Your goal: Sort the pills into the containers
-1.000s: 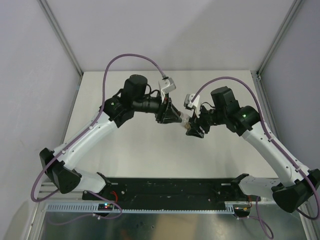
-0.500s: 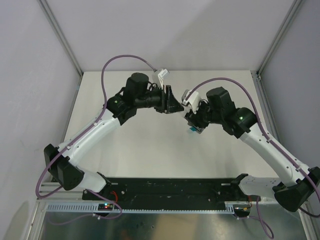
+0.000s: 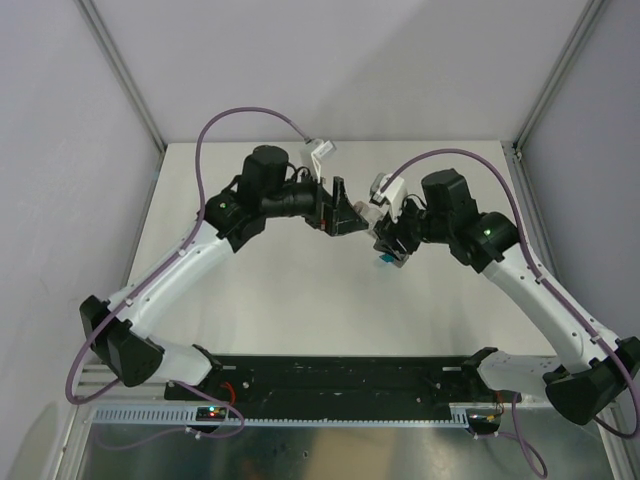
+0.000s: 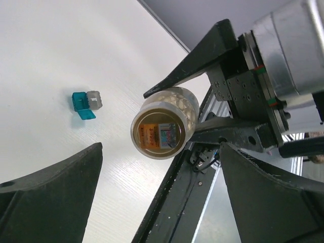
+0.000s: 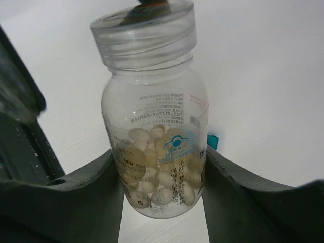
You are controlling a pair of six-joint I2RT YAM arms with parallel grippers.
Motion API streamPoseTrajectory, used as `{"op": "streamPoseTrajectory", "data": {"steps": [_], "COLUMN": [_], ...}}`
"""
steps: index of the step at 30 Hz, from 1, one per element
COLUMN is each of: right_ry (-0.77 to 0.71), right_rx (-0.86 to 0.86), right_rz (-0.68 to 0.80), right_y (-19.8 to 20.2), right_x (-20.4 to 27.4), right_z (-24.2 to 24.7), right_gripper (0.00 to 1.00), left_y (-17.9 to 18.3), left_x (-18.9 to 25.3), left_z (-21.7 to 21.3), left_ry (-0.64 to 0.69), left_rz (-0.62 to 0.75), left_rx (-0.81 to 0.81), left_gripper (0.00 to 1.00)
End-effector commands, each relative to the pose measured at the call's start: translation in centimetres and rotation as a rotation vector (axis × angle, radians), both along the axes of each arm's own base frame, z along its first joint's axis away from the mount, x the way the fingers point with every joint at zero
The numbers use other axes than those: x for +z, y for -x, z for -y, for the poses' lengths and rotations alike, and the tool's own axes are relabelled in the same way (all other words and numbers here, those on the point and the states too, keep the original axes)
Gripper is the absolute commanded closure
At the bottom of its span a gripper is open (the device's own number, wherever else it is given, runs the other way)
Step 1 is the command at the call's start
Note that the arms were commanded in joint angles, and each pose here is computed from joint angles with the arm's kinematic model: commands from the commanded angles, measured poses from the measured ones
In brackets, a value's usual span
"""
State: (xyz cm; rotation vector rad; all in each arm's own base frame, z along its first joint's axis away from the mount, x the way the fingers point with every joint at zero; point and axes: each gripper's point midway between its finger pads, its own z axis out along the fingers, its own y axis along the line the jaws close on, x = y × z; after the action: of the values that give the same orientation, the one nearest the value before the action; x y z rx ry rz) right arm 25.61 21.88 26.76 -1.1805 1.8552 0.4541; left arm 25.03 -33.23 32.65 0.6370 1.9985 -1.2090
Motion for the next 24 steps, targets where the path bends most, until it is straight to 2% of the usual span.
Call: {"op": "streamPoseTrajectory", "data": {"steps": [1,7,12,18,24], "right_ry": [-0.122,-0.159,-0.183,-0.186,-0.185], "right_rx": [0.109,0.262,0.341,0.381,0.391], "right_rz": [-0.01,-0.112,-0.16,-0.195,-0.196], "right_y": [2.0,5.2,6.8,7.6,7.9], "right_x": [3.0,2.2,2.1,1.7,1.7], "right_z": [-1.0,-1.7,-2.1,-2.4,-2.6], "right_gripper": [1.0,1.0,1.0,1.0,1.0], "left_y": [1.2,5.0,6.7,8.3,8.1], "left_x": [1.8,3.5,4.2,3.7,2.7], "left_z": [-1.1,-2.1,-2.7,-1.6,-0.5], "left_ry": [0.032,0.066,0.053,0.047,0.017], "left_rz": [0.143,0.37,0.577,0.642,0.666], "left_rx": [-0.135,-0.39,-0.476,-0.551,-0.575], "left_gripper": [0.0,0.0,0.0,0.0,0.06]}}
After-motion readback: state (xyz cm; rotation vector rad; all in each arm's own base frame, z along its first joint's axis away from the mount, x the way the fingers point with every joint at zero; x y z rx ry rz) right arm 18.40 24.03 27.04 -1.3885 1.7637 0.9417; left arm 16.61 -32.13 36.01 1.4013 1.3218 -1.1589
